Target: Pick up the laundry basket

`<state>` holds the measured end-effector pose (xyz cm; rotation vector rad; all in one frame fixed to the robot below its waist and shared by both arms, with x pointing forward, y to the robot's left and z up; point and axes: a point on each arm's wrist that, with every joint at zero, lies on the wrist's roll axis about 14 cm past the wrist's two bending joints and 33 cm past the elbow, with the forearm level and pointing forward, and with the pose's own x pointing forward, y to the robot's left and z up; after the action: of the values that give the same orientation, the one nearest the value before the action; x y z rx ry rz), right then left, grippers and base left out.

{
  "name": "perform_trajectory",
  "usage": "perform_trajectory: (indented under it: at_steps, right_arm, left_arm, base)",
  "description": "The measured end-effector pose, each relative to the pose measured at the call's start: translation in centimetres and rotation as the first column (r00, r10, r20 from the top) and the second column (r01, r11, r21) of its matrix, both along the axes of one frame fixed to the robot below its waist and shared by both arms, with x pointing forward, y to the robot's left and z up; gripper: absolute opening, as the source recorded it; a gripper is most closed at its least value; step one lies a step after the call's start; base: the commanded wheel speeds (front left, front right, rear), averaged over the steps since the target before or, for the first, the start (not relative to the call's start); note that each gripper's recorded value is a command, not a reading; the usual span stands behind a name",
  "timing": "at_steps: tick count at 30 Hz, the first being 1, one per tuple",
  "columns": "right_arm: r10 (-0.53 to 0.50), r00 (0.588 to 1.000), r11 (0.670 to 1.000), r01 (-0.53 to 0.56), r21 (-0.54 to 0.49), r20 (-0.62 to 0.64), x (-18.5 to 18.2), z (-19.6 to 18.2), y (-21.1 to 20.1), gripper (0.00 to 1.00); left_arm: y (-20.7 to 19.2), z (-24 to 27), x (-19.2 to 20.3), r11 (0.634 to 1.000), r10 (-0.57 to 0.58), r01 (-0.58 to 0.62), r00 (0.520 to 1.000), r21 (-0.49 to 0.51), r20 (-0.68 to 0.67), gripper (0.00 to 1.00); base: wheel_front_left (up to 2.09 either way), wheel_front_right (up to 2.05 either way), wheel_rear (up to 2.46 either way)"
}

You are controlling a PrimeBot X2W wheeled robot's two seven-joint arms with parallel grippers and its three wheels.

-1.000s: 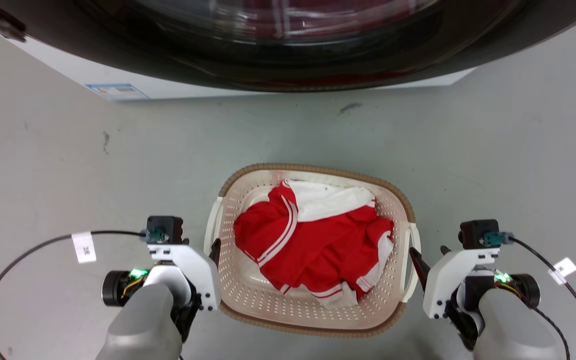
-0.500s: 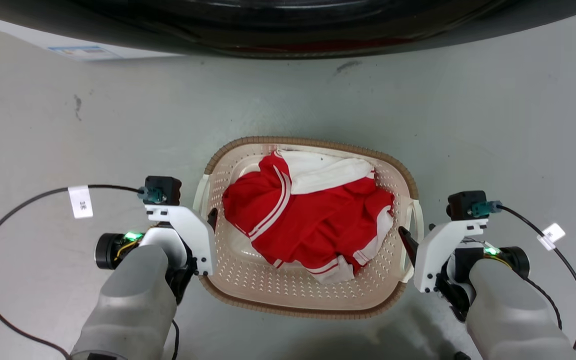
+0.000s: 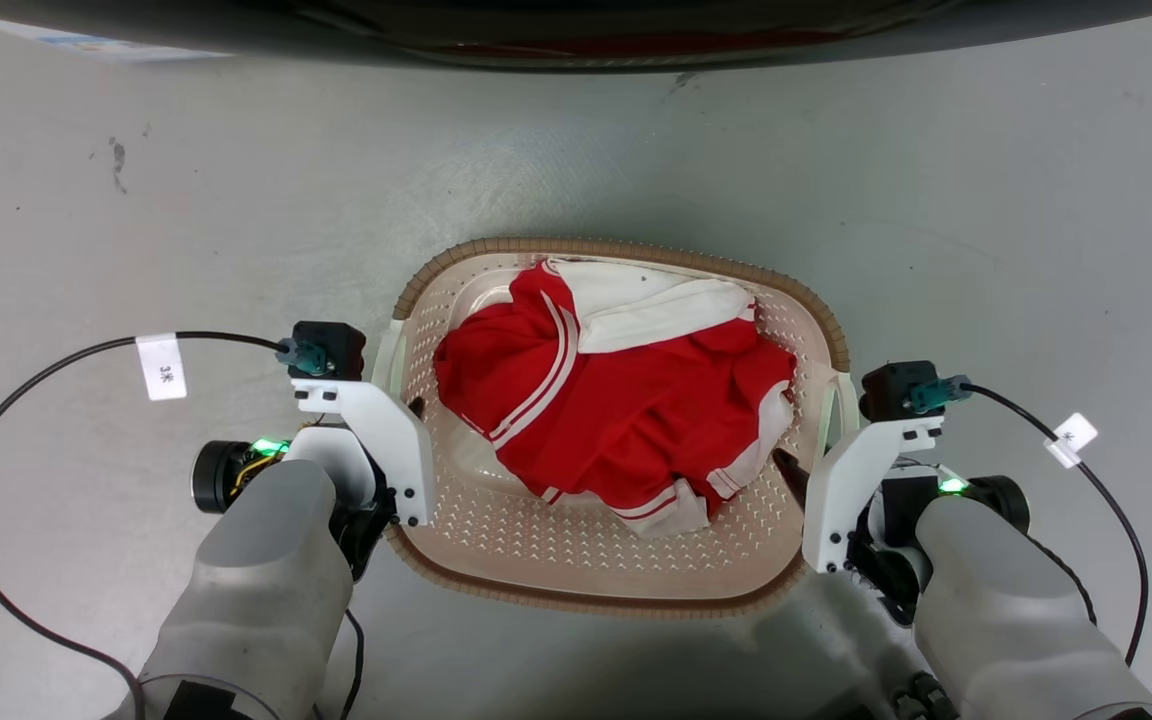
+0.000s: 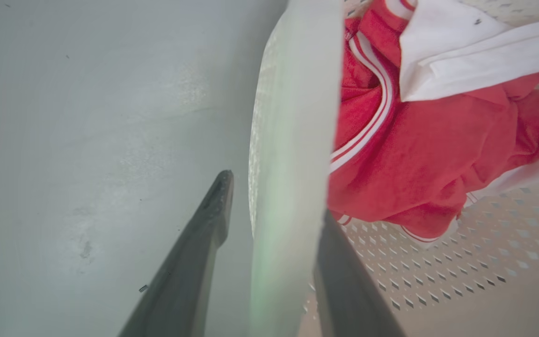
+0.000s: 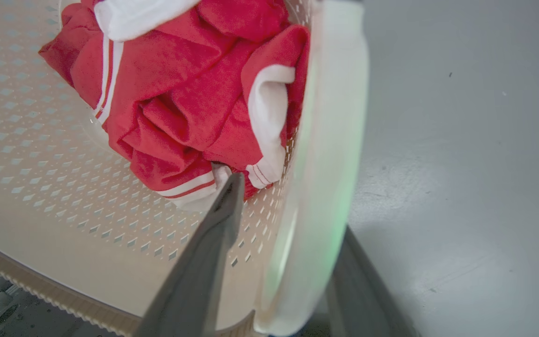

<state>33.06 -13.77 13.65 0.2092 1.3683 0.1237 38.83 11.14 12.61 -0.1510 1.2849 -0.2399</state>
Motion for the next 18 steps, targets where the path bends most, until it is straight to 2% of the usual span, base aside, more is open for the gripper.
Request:
perform_trajectory:
  at_steps: [11,18]
  right_arm:
    - [0.005,1.0,1.0,-0.005,0.028,-0.013,0.1,-0.1,1.0,0.0]
    - [0.061,0.998,0.998,-0.06,0.034,-0.024,0.2,0.7,1.4,0.0]
  left_arm:
    - [-0.2,0.1,-0.6,1.0,0.004,-0.004,1.0,-0.017,-0.028,0.0]
    - [0.0,0.8,-1.3,1.0,0.0,-0.001,0.998,-0.015,-0.061,0.0]
  base:
    - [0.0,0.0,0.0]
    - [0.0,0.0,0.0]
